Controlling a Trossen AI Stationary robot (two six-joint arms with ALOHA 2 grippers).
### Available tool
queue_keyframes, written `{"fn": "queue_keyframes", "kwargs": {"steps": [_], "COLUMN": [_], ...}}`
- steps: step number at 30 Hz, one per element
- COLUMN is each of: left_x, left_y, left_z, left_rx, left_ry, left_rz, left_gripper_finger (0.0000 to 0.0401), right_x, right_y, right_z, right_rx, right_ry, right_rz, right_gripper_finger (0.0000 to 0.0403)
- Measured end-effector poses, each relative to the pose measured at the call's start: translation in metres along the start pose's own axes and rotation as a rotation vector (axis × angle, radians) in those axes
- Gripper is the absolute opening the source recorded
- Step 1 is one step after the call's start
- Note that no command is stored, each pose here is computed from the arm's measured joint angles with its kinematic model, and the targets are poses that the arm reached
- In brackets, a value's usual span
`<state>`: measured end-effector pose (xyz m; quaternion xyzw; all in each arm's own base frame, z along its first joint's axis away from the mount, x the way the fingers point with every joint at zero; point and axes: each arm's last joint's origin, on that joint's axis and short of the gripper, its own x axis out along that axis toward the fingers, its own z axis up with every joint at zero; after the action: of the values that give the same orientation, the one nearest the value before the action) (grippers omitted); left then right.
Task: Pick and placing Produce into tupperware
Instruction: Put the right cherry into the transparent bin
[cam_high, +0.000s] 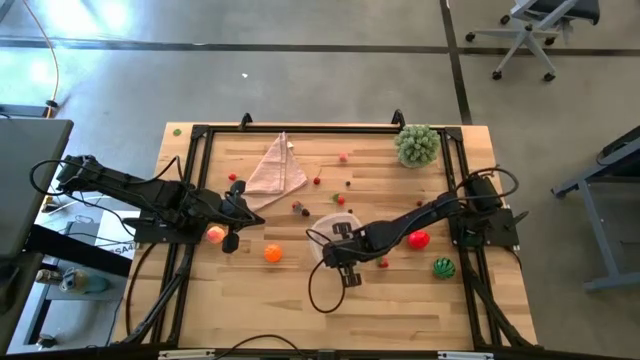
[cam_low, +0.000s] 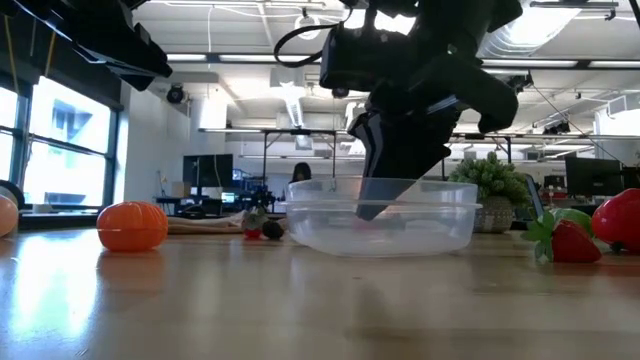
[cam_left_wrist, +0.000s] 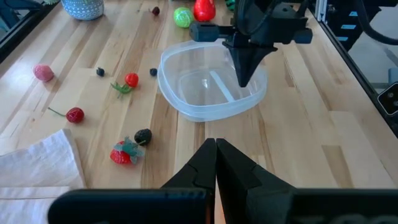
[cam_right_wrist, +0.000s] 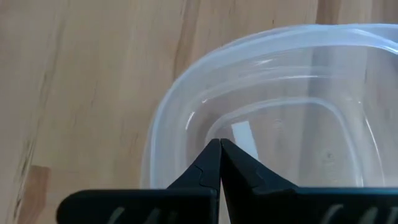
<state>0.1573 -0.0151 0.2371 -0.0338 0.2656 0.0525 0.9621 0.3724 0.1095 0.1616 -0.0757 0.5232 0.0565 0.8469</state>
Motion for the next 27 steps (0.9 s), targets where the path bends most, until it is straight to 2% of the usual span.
{"fn": "queue_keyframes", "kwargs": {"steps": [6, 13, 17, 22, 27], "left_x": [0.0, 0.0, 0.0, 0.0, 0.0], "left_y": [0.0, 0.0, 0.0, 0.0, 0.0], "left_z": [0.0, 0.0, 0.0, 0.0, 0.0], "left_rx": [0.0, 0.0, 0.0, 0.0, 0.0], "left_ry": [0.0, 0.0, 0.0, 0.0, 0.0], "left_rz": [0.0, 0.0, 0.0, 0.0, 0.0], "left_gripper_finger": [0.0001, 0.0001, 0.0001, 0.0001, 0.0001], "right_x": [-0.022, -0.072, -0.104, -0.14, -0.179], "right_y": [-0.006, -0.017, -0.028, -0.046, -0.062], "right_z": [0.021, 0.051, 0.06, 0.057, 0.03], "right_rx": [-0.033, -0.067, -0.038, 0.06, 0.206], "right_ry": [0.017, 0.064, 0.112, 0.175, 0.184], "right_rz": [-0.096, -0.321, -0.432, -0.534, -0.608], "right_gripper_finger": [0.0, 0.0, 0.0, 0.0, 0.0]}}
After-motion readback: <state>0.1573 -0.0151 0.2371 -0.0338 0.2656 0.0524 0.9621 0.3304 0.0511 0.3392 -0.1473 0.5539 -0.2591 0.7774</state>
